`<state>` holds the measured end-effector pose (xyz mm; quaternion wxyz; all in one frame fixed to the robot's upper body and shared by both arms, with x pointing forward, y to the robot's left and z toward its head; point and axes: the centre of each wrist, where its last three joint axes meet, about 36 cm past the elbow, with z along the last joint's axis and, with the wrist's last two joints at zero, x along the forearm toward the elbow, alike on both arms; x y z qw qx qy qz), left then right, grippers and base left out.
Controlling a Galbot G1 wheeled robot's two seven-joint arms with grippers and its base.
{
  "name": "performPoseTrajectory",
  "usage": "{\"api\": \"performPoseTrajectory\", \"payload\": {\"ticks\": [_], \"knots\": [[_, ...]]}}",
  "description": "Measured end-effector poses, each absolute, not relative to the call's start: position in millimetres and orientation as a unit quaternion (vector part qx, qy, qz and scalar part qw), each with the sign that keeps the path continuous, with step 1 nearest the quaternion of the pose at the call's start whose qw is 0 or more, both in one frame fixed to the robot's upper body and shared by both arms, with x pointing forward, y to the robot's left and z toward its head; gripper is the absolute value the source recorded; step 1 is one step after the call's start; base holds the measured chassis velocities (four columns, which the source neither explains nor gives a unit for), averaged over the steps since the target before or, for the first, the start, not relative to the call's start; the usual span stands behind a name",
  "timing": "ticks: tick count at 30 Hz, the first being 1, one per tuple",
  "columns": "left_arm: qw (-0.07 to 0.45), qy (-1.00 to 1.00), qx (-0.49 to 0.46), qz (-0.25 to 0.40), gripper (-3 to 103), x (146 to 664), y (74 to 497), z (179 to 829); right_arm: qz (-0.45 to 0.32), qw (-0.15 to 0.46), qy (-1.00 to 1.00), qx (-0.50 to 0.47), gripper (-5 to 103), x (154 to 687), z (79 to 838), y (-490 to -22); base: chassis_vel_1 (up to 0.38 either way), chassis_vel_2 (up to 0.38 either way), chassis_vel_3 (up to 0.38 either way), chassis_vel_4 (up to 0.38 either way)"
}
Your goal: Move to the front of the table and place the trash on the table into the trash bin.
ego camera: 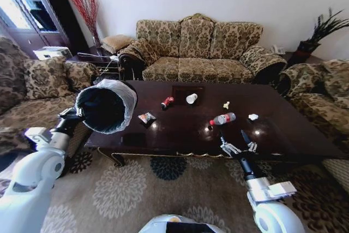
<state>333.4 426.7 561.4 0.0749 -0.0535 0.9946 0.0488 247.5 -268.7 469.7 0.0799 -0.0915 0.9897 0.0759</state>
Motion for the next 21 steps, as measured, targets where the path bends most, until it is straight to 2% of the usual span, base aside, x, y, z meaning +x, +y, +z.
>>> {"api": "performPoseTrajectory", "payload": {"ticks": [21], "knots": [[0.075,0.995,-0.053,0.049,2,333.6,426.9,561.2,0.075,0.079,0.990,-0.091,100,247.3,470.2,-268.8,0.008,-0.004,-0.005,0.005]]}}
